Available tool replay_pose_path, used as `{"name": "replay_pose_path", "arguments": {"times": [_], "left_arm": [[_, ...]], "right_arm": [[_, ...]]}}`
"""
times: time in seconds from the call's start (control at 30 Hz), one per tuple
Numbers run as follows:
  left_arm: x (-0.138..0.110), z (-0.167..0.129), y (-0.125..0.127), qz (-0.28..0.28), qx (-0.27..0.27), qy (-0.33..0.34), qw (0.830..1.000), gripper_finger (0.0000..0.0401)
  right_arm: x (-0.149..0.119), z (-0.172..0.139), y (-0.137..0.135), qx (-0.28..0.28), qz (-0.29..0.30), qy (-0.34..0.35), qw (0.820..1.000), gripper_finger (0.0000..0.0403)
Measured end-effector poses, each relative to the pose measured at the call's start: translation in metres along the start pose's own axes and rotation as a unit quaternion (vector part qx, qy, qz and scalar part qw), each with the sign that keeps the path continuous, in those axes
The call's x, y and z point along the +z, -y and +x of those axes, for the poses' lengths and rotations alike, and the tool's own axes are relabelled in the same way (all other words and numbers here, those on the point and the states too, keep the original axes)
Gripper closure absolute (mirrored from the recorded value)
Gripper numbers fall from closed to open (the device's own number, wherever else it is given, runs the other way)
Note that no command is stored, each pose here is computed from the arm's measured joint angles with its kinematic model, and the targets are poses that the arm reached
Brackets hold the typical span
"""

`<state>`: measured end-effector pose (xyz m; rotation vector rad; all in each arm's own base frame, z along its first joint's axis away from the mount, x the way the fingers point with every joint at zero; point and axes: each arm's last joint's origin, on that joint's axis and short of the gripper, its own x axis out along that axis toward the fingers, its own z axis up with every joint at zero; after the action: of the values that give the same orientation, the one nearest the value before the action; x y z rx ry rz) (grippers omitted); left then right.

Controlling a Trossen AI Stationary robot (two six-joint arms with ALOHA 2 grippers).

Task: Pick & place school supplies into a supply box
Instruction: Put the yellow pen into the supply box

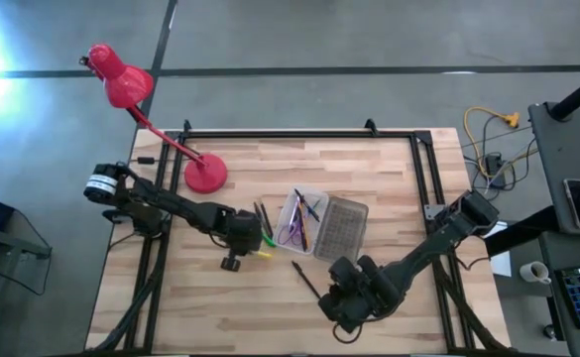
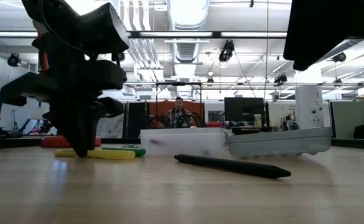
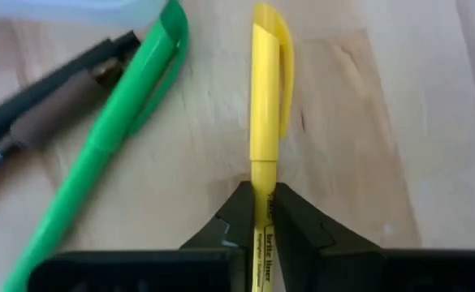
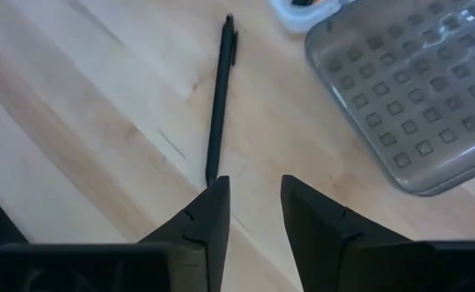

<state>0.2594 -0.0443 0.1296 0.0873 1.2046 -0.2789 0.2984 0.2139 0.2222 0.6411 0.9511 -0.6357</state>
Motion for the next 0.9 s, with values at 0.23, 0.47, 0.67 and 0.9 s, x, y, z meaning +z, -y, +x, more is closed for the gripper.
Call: {"name": "replay_pose_path", "arguments": {"times": [0.23,0.47,0.67,0.9], "left_arm": [[0.006,-0.008,0.007,-0.172,-0.016,0.029,0.984,0.0390],[0.031,-0.059,0.017,-0.337,-0.130,0.191,0.913,0.0391],[0.043,-0.092,0.017,-0.420,-0.138,0.320,0.838,0.0391],[0.057,-0.059,-0.009,-0.546,-0.068,0.352,0.757,0.0391]], "right_arm": [[-0.007,-0.009,0.012,-0.042,0.098,0.094,0.990,0.0305],[-0.007,-0.024,0.039,-0.119,0.197,0.174,0.957,0.0303],[-0.003,-0.033,0.047,-0.144,0.178,0.180,0.957,0.0302],[0.002,-0.033,0.053,-0.170,0.167,0.187,0.953,0.0302]]}}
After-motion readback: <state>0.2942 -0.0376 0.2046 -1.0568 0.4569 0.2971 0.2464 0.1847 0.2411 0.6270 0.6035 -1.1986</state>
